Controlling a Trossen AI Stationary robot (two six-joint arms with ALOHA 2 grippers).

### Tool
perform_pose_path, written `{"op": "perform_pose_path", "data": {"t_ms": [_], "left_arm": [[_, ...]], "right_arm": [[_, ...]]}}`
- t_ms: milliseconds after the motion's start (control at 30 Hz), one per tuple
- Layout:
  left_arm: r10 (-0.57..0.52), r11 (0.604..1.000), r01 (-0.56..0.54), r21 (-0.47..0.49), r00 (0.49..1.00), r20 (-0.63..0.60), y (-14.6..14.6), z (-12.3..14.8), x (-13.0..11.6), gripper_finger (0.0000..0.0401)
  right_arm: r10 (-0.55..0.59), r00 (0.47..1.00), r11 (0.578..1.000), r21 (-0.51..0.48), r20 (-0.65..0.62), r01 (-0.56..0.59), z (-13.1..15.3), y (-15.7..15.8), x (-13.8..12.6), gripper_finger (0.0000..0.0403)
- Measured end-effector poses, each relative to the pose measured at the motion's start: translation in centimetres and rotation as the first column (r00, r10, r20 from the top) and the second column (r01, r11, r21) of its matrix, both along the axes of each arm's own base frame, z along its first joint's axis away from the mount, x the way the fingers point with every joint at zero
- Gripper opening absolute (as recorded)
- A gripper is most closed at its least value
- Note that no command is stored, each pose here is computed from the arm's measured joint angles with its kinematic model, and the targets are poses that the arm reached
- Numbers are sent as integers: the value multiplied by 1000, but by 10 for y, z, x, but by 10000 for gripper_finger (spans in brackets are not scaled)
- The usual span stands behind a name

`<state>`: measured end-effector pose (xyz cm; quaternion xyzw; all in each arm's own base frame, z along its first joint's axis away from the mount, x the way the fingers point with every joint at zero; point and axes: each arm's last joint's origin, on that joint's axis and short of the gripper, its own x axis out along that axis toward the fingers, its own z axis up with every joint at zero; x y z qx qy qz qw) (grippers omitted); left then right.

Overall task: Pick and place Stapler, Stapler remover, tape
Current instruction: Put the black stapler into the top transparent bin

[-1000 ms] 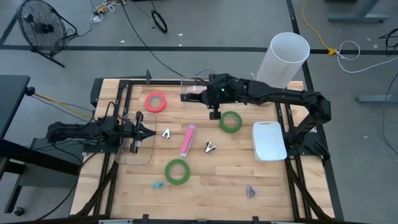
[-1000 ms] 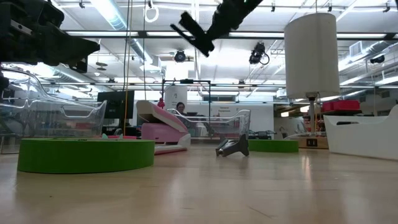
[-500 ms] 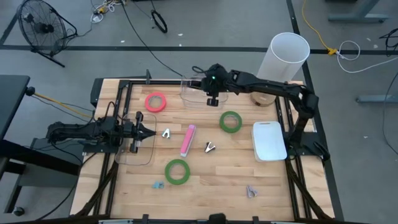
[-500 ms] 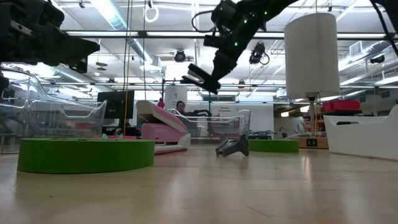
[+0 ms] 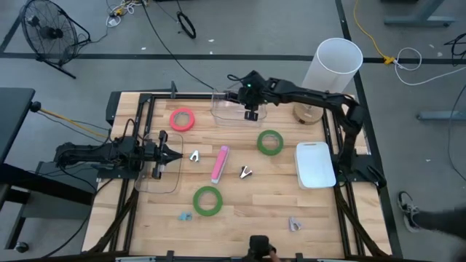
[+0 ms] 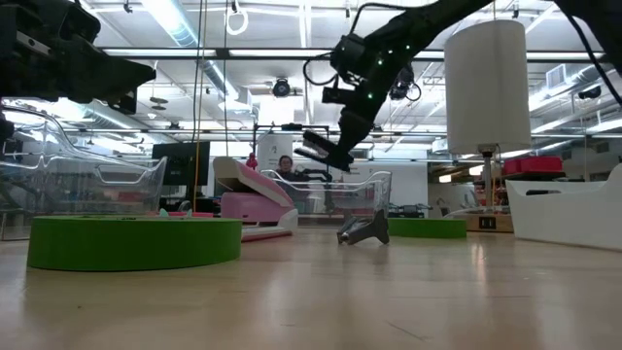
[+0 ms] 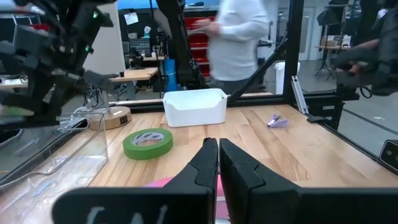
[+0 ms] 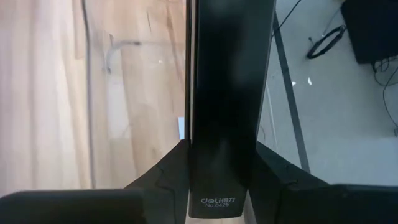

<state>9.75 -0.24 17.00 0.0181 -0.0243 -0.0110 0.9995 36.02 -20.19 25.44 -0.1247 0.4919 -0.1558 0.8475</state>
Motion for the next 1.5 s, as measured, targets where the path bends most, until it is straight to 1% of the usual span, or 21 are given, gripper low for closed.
{"op": "perform_pose_path", "data": {"t_ms": [133,233,333,433,567,767,933,1000,1200,1367,1500], "left_arm": [[0,1000,0,0,1000,0,0,0,0,18],[0,1000,0,0,1000,0,0,0,0,18],[0,1000,0,0,1000,0,0,0,0,18],[0,1000,0,0,1000,0,0,0,0,18],[0,1000,0,0,1000,0,0,0,0,18],[0,1000,0,0,1000,0,0,0,0,18],[0,1000,0,0,1000,0,0,0,0,18],[0,1000,0,0,1000,0,0,0,0,18],[0,1000,0,0,1000,0,0,0,0,18],[0,1000,0,0,1000,0,0,0,0,18],[0,1000,0,0,1000,0,0,0,0,18]], "right_arm": [[15,999,1000,2,-49,-14,-16,-9,2,118],[5,997,1000,15,-75,-4,-27,-16,1,118],[11,997,999,48,-78,-7,-31,-21,-2,118],[19,998,997,82,-67,-14,-27,-25,-4,118],[10,998,996,86,-66,-4,-12,-31,-6,118],[-17,998,995,99,-65,24,20,-33,-7,118],[-45,997,991,122,-55,51,42,-28,-7,118],[-58,996,988,140,-65,67,49,-25,-8,118],[-46,991,982,174,-124,67,73,-13,-14,118],[-53,991,979,189,-126,76,95,-6,-20,118],[-58,992,974,214,-108,80,107,-3,-24,118]]}}
